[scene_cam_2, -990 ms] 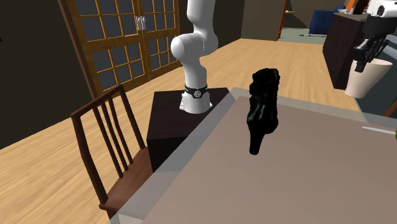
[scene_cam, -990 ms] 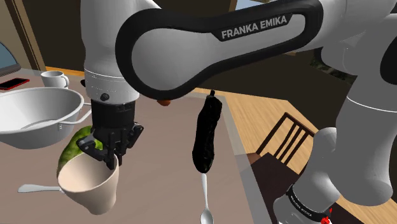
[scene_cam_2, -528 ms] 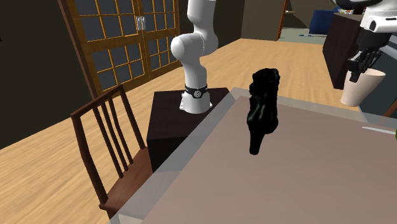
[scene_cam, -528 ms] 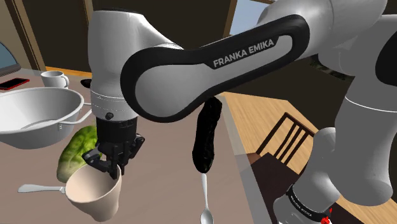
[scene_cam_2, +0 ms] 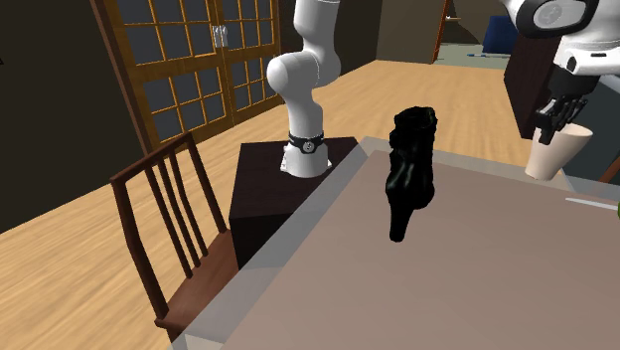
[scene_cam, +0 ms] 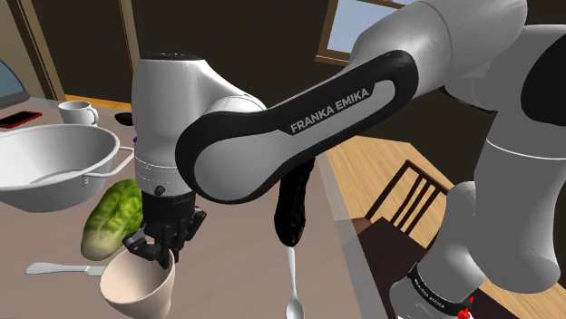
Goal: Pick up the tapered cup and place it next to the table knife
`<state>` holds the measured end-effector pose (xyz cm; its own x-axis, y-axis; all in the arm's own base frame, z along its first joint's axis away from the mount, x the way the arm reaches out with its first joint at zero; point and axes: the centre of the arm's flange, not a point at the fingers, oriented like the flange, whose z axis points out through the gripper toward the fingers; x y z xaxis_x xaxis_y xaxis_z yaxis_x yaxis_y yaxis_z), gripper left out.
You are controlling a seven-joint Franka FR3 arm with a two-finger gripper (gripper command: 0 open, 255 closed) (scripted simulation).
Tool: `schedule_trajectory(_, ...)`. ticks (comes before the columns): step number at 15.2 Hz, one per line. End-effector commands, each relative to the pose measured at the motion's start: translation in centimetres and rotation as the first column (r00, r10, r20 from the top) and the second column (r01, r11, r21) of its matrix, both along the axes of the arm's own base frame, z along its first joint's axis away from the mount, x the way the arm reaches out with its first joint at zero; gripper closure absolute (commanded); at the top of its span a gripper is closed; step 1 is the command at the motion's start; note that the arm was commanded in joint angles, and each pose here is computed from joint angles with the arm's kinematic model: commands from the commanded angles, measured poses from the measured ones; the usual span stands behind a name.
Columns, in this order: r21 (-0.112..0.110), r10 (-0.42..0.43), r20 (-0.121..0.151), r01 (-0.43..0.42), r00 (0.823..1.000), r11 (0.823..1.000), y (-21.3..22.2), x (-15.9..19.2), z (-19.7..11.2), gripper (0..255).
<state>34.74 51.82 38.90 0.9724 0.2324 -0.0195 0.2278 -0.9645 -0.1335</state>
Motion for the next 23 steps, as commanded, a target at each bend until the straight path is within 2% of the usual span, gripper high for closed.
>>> schedule_trajectory(1, 0.001, 0.000, 0.001, 0.000, 1.000, 1.000, 0.0, 0.0, -0.2, 255)
schedule_trajectory(7, 0.001, 0.000, 0.001, 0.000, 1.000, 1.000, 0.0, 0.0, -0.2, 255)
schedule_trajectory(8, 0.001, 0.000, 0.001, 0.000, 1.000, 1.000, 0.0, 0.0, -0.2, 0)
schedule_trajectory(13, 0.001, 0.000, 0.001, 0.000, 1.000, 1.000, 0.0, 0.0, -0.2, 0)
schedule_trajectory(17, 0.001, 0.000, 0.001, 0.000, 1.000, 1.000, -0.6, 0.3, 4.8, 0)
schedule_trajectory(23, 0.001, 0.000, 0.001, 0.000, 1.000, 1.000, -0.6, 0.3, 4.8, 0)
